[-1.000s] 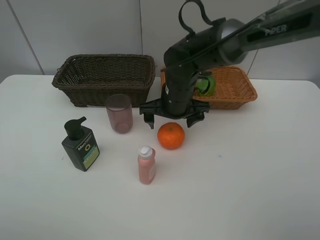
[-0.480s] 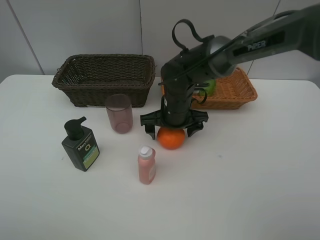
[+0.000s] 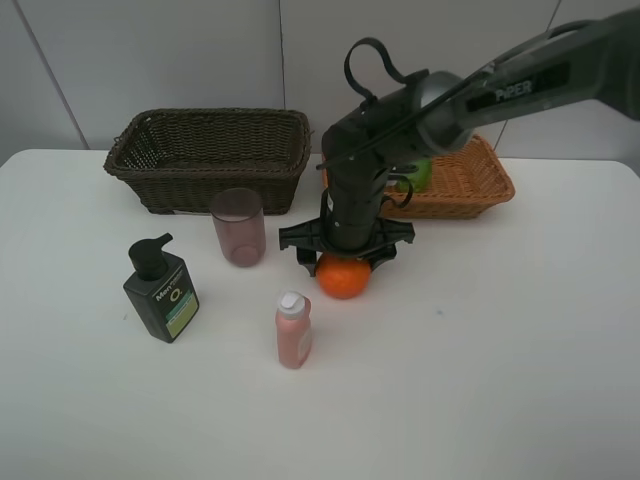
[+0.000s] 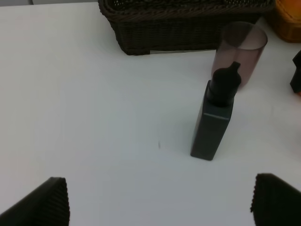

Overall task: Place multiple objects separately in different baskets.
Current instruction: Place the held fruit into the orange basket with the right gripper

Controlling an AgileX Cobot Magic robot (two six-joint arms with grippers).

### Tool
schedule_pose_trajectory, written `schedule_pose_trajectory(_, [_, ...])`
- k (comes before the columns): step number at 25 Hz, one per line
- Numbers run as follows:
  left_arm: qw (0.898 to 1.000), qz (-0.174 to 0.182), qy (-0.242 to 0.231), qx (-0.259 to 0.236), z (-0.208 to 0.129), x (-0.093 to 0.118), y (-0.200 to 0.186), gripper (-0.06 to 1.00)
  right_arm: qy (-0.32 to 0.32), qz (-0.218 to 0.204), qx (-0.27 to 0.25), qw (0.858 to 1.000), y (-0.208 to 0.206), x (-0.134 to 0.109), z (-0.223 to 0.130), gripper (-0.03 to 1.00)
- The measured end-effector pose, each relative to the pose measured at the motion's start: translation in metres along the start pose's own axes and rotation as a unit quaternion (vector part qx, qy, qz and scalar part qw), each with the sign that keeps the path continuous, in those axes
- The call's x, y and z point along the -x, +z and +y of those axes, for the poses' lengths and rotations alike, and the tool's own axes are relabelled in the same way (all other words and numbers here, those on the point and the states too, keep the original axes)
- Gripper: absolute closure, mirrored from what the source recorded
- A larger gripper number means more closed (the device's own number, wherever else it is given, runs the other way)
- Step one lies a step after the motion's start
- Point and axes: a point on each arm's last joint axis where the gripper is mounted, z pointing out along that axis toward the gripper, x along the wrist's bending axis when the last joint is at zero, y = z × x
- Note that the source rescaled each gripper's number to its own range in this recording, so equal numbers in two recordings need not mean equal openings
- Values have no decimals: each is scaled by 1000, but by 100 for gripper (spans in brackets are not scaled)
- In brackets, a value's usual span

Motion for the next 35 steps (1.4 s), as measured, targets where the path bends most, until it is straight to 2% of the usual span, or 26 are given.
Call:
schedule_pose_trajectory(18, [1000,0,0,0,0,0,0,-6,3,2,-1,1000,-3,0,0,61])
schedule_pose_trajectory(22, [1000,0,0,0,0,0,0,-6,-11,1,6,1000,-24,-1,9,61])
schedule_pose_trajectory(28, [1000,0,0,0,0,0,0,-6,-84,-23,-8,996,-62,1,29,61])
schedule_pose_trajectory(31, [1000,0,0,0,0,0,0,-6,-99,-18,-15,995,-78,9,45,61])
schedule_pose_trajectory(35, [1000,0,0,0,0,0,0,-6,-87,-13,-9,996,-92,32,69,61])
